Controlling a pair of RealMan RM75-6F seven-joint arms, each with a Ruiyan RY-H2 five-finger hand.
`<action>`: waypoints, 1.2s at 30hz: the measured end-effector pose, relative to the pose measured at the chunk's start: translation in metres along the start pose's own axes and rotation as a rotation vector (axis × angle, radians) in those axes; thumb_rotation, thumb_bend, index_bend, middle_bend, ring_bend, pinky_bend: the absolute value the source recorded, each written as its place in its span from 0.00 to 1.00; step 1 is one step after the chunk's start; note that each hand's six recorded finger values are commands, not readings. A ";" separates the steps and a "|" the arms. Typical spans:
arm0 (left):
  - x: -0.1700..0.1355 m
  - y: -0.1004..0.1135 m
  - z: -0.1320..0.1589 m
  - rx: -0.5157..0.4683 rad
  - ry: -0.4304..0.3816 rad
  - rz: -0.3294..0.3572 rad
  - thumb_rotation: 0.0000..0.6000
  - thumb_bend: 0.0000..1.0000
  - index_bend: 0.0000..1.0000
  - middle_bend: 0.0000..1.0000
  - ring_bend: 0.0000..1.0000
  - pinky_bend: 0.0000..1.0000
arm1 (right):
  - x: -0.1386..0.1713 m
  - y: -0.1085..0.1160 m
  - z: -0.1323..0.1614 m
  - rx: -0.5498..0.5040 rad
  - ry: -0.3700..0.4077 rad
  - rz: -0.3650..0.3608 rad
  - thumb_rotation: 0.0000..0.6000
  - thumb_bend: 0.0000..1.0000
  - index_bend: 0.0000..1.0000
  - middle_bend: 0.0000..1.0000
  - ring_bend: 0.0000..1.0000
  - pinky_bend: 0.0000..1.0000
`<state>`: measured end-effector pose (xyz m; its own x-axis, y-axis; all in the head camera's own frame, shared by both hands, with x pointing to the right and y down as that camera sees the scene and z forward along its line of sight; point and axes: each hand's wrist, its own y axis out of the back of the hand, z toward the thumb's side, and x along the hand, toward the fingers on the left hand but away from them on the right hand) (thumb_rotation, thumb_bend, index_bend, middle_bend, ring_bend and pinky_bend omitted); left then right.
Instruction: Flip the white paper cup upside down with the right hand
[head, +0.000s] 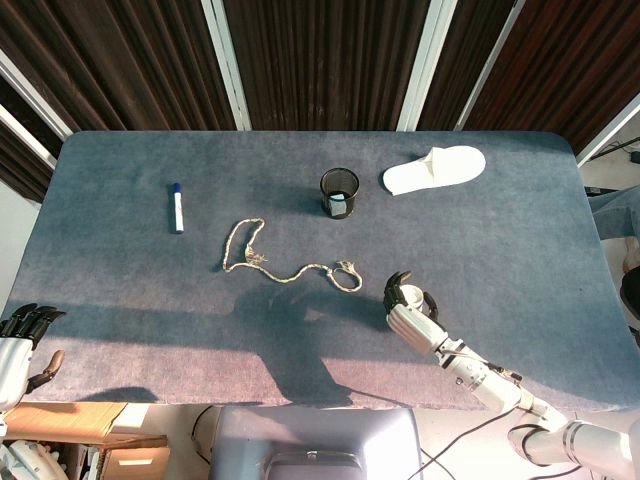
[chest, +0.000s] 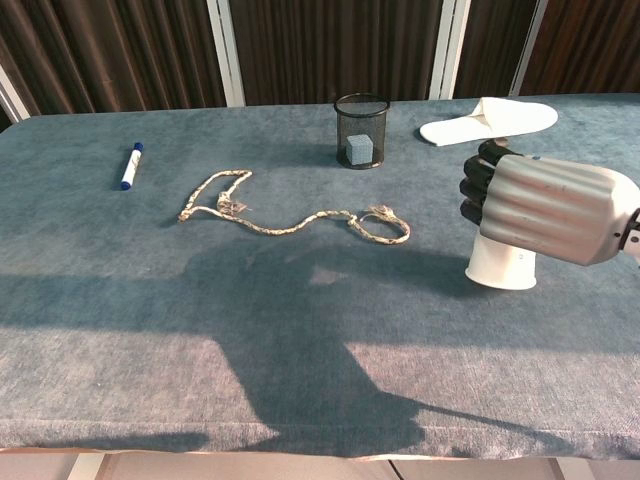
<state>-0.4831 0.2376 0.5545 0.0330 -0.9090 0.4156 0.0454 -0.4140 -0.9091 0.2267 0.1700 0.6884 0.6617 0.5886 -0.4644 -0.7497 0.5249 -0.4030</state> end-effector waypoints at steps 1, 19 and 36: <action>0.000 0.000 0.000 0.000 0.000 -0.001 1.00 0.34 0.29 0.24 0.17 0.34 | 0.000 0.000 -0.001 -0.011 -0.006 0.006 1.00 0.45 0.35 0.35 0.26 0.43; 0.000 0.000 -0.001 0.002 0.003 0.000 1.00 0.34 0.29 0.24 0.17 0.34 | 0.014 -0.004 -0.025 -0.407 -0.113 0.132 1.00 0.28 0.15 0.15 0.15 0.35; 0.002 -0.005 0.001 0.014 -0.005 -0.008 1.00 0.34 0.29 0.24 0.17 0.34 | 0.092 -0.031 -0.097 -1.389 -0.484 0.180 1.00 0.28 0.14 0.15 0.07 0.18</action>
<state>-0.4823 0.2381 0.5598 0.0371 -0.9052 0.4233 0.0600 -0.4208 -0.9052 0.3101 0.1478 0.5818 0.2904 0.8695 -0.3996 -0.0414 -0.4058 -0.9130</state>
